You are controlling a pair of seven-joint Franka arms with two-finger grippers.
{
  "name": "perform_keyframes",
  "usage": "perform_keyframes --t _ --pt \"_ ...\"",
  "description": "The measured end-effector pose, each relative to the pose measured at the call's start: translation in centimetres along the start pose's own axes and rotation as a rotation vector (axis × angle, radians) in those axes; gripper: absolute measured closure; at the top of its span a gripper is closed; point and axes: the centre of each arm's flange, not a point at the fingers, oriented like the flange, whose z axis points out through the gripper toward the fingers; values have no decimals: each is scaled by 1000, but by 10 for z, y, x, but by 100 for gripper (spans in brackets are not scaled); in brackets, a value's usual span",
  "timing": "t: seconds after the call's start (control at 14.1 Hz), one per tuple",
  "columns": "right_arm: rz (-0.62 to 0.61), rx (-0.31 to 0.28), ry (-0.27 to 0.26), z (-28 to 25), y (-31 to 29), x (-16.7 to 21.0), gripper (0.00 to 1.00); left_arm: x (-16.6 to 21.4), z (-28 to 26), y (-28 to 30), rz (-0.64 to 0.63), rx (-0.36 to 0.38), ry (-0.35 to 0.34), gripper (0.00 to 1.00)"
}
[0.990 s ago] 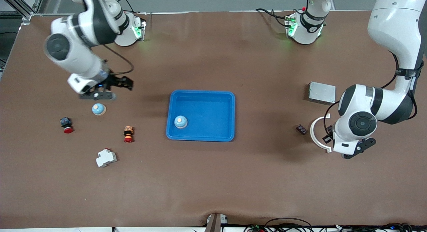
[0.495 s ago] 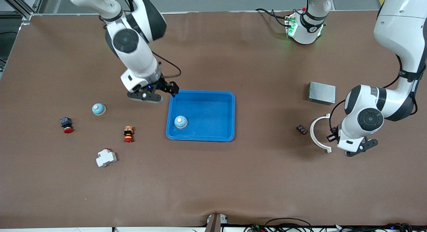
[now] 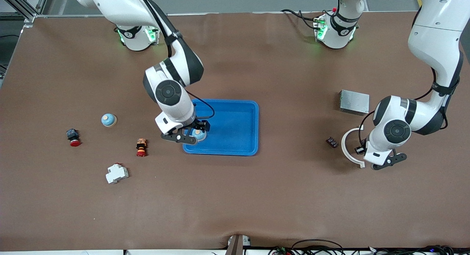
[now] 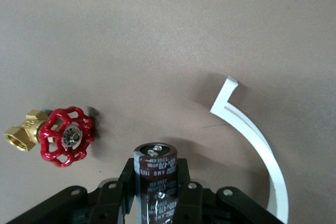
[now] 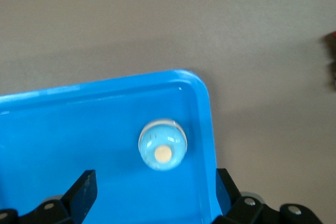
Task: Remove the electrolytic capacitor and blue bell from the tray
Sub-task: 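Grasp a bell with the right gripper while the left gripper lowers the capacitor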
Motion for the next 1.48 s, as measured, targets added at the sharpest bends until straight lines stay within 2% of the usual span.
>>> perform_keyframes --t 0.28,0.42,0.64,0.78,1.48 --pt "-11 -9 5 57 -5 4 0 -1 2 0 20 16 10 66" --pt "-68 -13 -4 74 -7 3 0 -3 4 0 26 20 6 66" --pt "-102 24 -43 79 -8 1 0 -6 7 1 61 46 22 66" --pt "-109 31 -50 79 -11 -1 0 -7 7 1 75 57 31 66" --pt "-164 -1 -94 103 -6 -12 0 -13 17 6 123 87 40 66"
